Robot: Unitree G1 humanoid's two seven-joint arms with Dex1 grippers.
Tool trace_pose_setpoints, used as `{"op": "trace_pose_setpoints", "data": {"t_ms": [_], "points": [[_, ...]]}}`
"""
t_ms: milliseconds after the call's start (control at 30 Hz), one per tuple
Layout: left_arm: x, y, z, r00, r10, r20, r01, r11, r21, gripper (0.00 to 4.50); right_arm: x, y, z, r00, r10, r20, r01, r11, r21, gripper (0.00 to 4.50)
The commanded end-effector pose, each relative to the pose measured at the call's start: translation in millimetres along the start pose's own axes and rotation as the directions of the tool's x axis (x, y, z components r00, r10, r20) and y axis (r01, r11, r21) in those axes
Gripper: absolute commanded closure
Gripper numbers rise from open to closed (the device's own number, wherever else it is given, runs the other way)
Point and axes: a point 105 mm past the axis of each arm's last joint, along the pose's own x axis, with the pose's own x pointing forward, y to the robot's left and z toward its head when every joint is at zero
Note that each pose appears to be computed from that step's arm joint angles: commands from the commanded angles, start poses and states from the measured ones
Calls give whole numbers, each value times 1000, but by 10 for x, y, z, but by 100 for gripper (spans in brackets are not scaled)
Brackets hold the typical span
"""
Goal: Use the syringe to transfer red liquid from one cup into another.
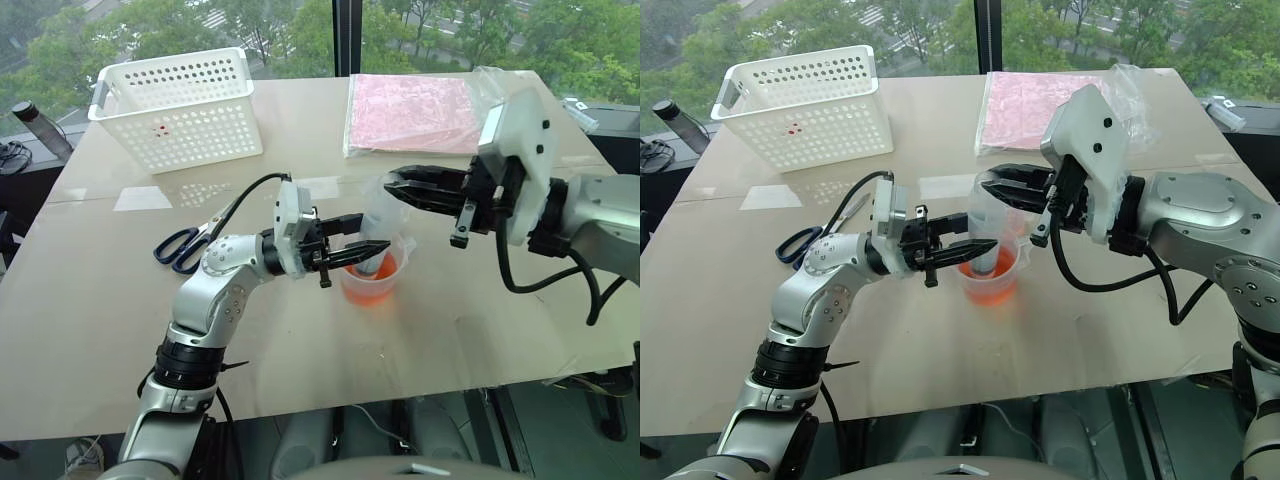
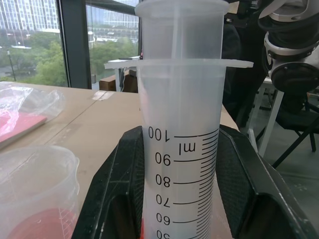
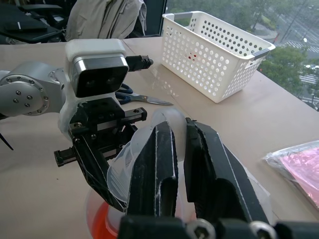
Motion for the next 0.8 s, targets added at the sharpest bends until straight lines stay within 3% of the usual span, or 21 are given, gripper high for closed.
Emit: {"op": "trace_pose_setpoints", "data": {"t_ms": [33, 433, 567, 667, 800], "points": [[32, -149, -22, 997, -81, -19, 81, 997, -1, 309, -231, -326, 354, 976, -181, 120, 191, 978, -84, 446], [37, -157, -17, 997, -82, -15, 82, 997, 5, 309, -234, -318, 357, 978, -173, 119, 184, 979, -86, 446], [50, -142, 17, 997, -74, 9, 74, 997, 28, 309, -204, -197, 302, 991, -71, 111, 73, 997, -22, 446], [59, -125, 66, 997, -68, 30, 67, 997, 44, 309, -248, -76, 204, 996, -7, 91, 9, 1000, -17, 330], [55, -111, 119, 997, -62, 47, 60, 997, 54, 309, -344, 5, 30, 999, -12, 36, 15, 995, -98, 114]]}}
